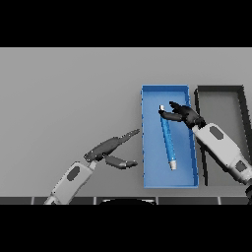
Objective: Pick up the blue pipe and place it into the blue bin.
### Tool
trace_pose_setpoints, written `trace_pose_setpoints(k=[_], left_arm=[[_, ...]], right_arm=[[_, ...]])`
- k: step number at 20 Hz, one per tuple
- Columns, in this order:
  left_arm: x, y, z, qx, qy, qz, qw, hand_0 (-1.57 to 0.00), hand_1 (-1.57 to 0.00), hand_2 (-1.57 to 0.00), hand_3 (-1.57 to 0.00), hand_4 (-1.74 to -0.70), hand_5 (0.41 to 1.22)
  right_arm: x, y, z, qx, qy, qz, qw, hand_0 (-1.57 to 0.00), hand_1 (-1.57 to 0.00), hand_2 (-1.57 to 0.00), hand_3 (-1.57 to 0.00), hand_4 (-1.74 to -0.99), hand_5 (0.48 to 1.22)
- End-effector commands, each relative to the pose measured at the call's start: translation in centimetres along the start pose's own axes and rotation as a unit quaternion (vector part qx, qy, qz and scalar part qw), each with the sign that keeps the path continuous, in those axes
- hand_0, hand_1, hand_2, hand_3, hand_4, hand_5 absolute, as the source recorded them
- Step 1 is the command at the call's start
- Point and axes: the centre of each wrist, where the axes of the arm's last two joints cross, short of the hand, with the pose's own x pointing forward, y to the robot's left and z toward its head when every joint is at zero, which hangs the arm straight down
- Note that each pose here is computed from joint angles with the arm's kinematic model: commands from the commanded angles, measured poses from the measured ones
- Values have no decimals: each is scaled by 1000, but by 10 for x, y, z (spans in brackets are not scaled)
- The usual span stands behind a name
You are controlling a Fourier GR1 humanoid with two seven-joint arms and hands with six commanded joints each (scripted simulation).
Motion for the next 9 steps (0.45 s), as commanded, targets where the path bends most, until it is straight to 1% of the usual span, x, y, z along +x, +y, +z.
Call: trace_pose_setpoints(k=[1,2,4,6,7,9], left_arm=[[-1,-1,1,0,-4,0,1000,1,1,1,1,-915,462],[1,-1,-1,1,-3,1,1000,1,1,1,1,-916,464],[1,0,-3,1,2,2,1000,1,1,1,1,-922,466],[-1,2,-6,1,3,2,1000,1,1,1,1,-920,467],[-2,-1,-8,-2,3,3,1000,1,1,1,1,-920,467],[-4,0,-7,-2,1,4,1000,1,1,1,1,-920,468]], right_arm=[[-1,0,0,3,0,-3,1000,-23,-20,-19,-15,-1119,695],[-1,-4,2,2,0,-1,1000,-18,-16,-15,-12,-1123,689],[-2,-1,5,1,5,1,1000,-11,-10,-9,-7,-1132,675],[-1,-2,4,5,2,9,1000,-9,-8,-7,-6,-1129,673],[1,0,0,7,4,4,1000,-9,-8,-7,-6,-1129,674],[-6,-3,0,11,-4,2,1000,-9,-8,-7,-6,-1129,677]])
